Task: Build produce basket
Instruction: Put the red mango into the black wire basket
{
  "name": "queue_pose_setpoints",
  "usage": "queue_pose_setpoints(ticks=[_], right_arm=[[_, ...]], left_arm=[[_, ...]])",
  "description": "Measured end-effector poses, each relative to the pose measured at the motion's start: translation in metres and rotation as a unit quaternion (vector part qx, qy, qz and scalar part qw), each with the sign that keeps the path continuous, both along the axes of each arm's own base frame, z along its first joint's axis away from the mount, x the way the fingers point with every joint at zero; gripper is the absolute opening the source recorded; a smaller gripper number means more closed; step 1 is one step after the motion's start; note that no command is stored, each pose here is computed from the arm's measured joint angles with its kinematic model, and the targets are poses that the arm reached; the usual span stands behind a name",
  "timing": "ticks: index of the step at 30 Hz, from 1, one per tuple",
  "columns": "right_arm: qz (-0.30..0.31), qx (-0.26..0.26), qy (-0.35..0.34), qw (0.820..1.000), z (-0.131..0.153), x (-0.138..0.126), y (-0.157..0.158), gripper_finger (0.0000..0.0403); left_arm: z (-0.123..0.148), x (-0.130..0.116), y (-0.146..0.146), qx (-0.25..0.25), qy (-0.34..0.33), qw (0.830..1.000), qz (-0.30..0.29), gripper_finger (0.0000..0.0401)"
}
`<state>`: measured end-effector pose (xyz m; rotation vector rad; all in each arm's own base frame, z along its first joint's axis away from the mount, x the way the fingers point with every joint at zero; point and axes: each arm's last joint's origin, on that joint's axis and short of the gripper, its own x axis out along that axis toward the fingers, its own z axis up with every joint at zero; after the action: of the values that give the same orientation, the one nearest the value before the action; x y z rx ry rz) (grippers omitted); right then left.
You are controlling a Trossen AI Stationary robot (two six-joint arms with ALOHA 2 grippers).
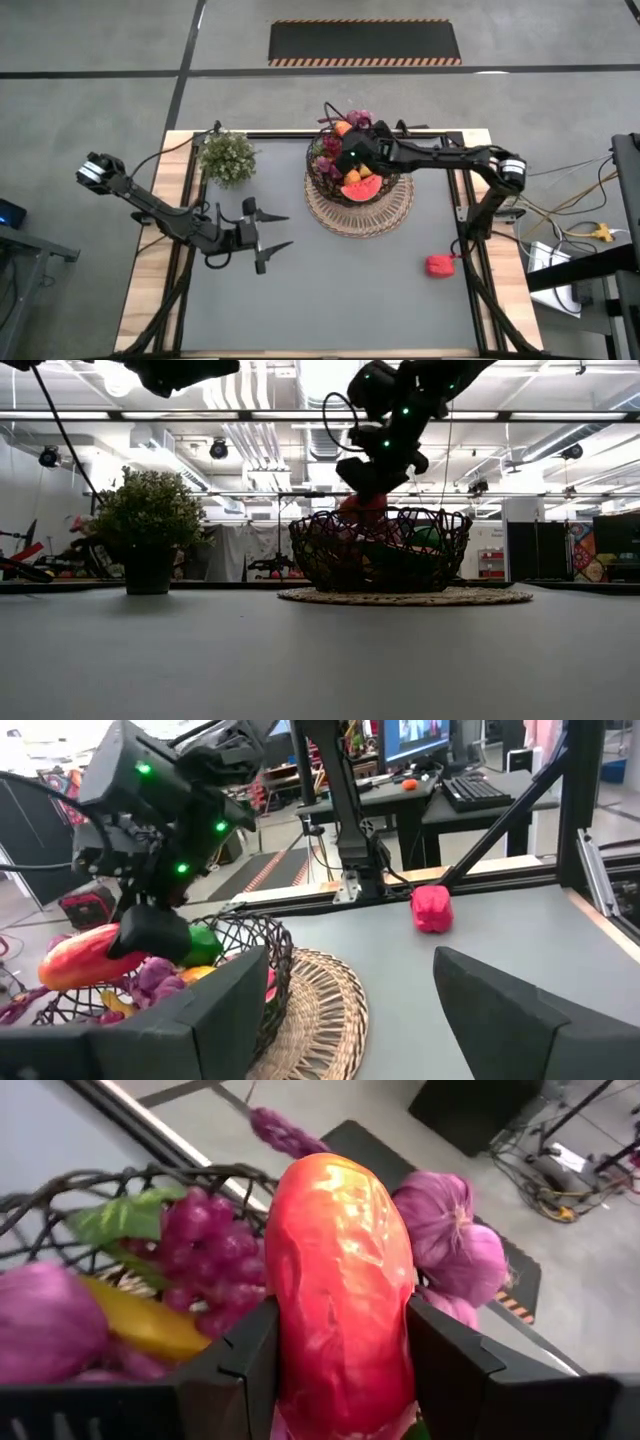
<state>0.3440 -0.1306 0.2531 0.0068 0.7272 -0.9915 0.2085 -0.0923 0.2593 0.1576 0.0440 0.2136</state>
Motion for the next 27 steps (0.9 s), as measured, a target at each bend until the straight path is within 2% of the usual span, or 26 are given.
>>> queue_pose_setpoints(ticks=[9, 20, 27], right_arm=[[-0.013, 0.001, 0.024, 1.0, -0.019, 0.021, -0.013, 0.0165], [-0.018, 0.004, 0.042, 0.999, -0.033, 0.025, -0.015, 0.0167], [-0.015, 0.003, 0.046, 0.999, -0.034, 0.025, -0.015, 0.0212]], left_arm=[[-0.001, 0.001, 0.0, 0.001, 0.002, 1.0, 0.0, 0.0266], [-0.004, 0.0, 0.0, 0.007, 0.014, 1.0, -0.001, 0.0266], [-0.004, 0.0, 0.0, 0.007, 0.014, 1.0, -0.001, 0.0266]])
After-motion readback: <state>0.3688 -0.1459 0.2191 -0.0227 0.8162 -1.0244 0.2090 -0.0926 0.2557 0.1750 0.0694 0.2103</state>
